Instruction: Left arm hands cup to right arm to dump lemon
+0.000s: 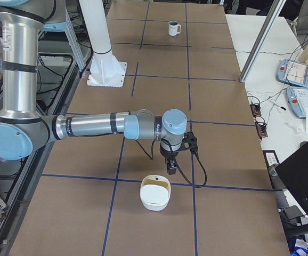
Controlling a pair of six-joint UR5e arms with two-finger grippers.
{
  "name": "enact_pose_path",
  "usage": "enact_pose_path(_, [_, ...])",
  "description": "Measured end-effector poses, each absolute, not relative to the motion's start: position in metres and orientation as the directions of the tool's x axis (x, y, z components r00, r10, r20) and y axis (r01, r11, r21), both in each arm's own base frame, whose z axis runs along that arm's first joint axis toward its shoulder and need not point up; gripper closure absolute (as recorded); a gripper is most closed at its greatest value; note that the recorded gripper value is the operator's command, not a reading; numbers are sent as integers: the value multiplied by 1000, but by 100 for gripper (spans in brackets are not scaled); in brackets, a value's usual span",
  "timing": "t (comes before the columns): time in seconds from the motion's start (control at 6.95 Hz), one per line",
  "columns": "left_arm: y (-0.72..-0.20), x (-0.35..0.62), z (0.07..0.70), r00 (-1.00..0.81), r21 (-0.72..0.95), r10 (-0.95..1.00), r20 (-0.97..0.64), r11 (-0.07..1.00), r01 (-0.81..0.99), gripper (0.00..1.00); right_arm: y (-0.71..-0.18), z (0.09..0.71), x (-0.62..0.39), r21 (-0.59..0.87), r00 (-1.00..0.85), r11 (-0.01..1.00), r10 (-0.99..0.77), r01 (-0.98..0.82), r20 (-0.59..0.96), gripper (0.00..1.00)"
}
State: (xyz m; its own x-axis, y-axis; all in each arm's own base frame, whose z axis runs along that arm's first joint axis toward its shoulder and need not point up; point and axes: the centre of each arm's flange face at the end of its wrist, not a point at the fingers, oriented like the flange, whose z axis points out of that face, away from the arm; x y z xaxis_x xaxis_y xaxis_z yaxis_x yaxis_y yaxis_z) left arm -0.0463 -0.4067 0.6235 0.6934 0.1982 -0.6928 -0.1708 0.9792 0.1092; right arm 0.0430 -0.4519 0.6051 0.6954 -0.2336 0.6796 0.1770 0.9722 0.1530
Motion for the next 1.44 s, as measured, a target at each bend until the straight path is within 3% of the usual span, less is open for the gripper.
enact_pose_path(0.58, [-462,-27,567,667,277,335,-666,941,-195,0,-453,605,42,145,697,975,-223,170,682,0])
enact_pose_path(1.44, [-470,112,573,705,137,100,-702,991,-4,0,-453,603,42,139,699,978,-210,158,684,0])
